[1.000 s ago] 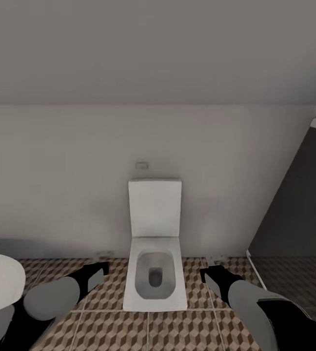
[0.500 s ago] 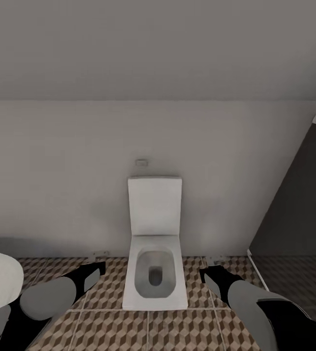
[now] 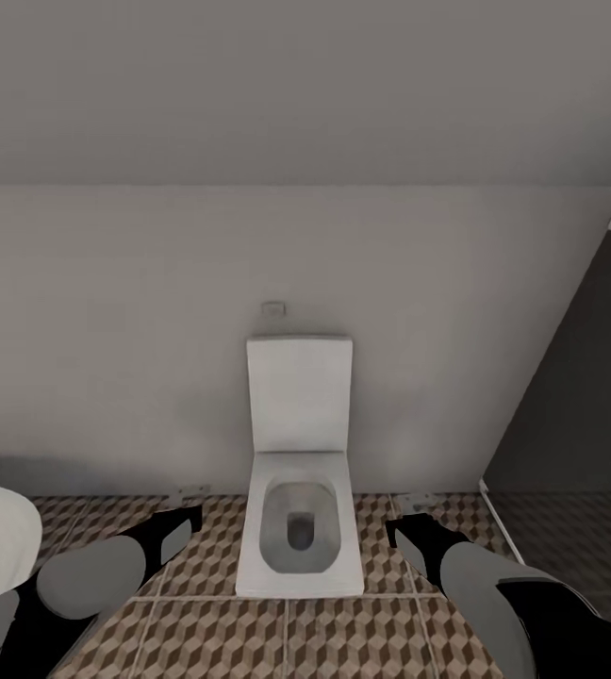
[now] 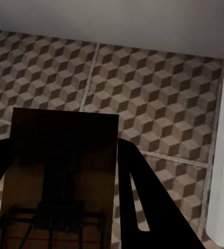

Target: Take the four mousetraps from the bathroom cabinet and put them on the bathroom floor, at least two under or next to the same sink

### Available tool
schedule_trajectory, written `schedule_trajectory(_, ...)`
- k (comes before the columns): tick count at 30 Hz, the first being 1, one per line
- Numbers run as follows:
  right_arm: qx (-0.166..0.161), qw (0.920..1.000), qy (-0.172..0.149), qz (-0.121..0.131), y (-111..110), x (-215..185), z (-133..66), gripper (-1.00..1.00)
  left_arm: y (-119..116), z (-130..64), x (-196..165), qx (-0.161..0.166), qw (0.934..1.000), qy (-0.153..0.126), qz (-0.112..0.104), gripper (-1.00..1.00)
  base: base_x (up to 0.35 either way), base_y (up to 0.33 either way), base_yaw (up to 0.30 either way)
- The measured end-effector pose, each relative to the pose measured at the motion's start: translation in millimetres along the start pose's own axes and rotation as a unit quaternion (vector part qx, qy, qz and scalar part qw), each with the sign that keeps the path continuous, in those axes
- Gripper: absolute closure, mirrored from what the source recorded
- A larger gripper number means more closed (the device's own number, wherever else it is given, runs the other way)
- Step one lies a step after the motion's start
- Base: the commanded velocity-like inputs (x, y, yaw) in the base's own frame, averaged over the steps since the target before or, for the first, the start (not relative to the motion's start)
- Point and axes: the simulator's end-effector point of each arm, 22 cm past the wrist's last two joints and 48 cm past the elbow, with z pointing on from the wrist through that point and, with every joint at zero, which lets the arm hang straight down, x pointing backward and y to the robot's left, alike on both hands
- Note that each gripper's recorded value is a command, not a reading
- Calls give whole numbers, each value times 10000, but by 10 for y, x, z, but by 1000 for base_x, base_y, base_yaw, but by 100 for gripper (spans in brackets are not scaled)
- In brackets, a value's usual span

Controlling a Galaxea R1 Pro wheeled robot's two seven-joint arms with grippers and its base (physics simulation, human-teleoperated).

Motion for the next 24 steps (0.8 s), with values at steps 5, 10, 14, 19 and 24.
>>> schedule_trajectory(5, -4, 10000, -1, 0, 24, 35, 65, 100, -11, 62, 44, 0, 10000, -1, 0, 100, 0, 0, 0)
schedule_trajectory(10, -5, 10000, -2, 0, 44, 74, 131, 100, -21, 124, 88, -1, 10000, -8, -2, 100, 0, 0, 0)
schedule_trajectory(14, -7, 10000, 2, -1, 62, 112, 185, 100, -29, 175, 126, -3, 10000, -10, -3, 100, 0, 0, 0)
schedule_trajectory(19, -6, 10000, 3, -2, 80, 155, 254, 100, -38, 239, 174, -5, 10000, -12, -3, 100, 0, 0, 0)
schedule_trajectory(24, -7, 10000, 3, -2, 101, 197, 323, 100, -48, 303, 223, -7, 10000, -17, -5, 100, 0, 0, 0)
